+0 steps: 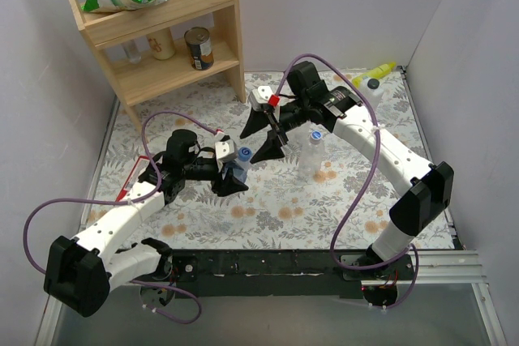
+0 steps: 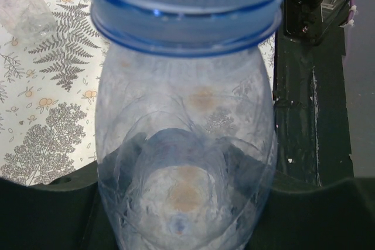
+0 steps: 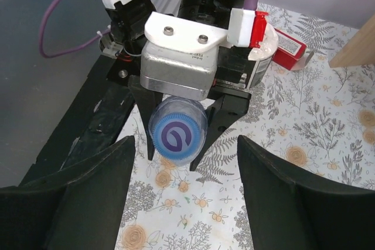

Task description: Screw on the bottle caps

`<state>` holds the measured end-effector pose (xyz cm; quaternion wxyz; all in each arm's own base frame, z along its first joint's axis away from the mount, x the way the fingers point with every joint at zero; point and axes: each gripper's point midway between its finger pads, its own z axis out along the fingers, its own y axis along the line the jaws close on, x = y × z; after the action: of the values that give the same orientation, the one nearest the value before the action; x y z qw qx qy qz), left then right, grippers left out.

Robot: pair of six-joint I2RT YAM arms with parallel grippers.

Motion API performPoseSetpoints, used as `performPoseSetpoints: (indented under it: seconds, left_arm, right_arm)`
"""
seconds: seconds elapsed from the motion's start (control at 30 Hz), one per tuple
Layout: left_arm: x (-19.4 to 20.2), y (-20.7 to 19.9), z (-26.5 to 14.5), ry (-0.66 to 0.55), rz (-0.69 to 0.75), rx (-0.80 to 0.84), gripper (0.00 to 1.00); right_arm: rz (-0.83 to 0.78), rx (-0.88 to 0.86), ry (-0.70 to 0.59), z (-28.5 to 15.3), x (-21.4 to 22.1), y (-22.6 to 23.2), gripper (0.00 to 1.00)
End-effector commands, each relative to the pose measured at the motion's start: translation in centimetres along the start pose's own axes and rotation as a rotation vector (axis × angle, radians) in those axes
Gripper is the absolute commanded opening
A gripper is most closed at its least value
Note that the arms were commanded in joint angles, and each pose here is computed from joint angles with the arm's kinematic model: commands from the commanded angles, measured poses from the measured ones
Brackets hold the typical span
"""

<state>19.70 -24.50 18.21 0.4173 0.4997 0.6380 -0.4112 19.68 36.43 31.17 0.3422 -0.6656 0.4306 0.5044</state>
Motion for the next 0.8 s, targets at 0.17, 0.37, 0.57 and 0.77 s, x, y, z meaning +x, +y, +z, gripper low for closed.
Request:
performPoseSetpoints:
  seconds: [0.17,0.37,0.57,0.77]
  left_arm:
    - [-2.0,0.0,-0.2,-0.028,0.052,0.021,0.0]
    - [-2.2,0.4,-0.1,-0.026,0.057,0.007,0.0]
    - [-2.3,0.5,-0.2,-0.029,0.059,-0.004,0.0]
    - [-2.2,0.5,-0.2,-0.031,0.059,-0.008,0.0]
  right_arm:
    - [0.018,-0.06,-0.083,0.4,-2.0,0.8,0.63]
    - [0.055,-0.07,-0.082,0.7,-1.5,0.7,0.56]
    - [0.087,-0.07,-0.069,0.9,-1.0,0.7,0.57]
    - [0.087,-0.043,-0.049,1.0,-0.2,0.1,0.57]
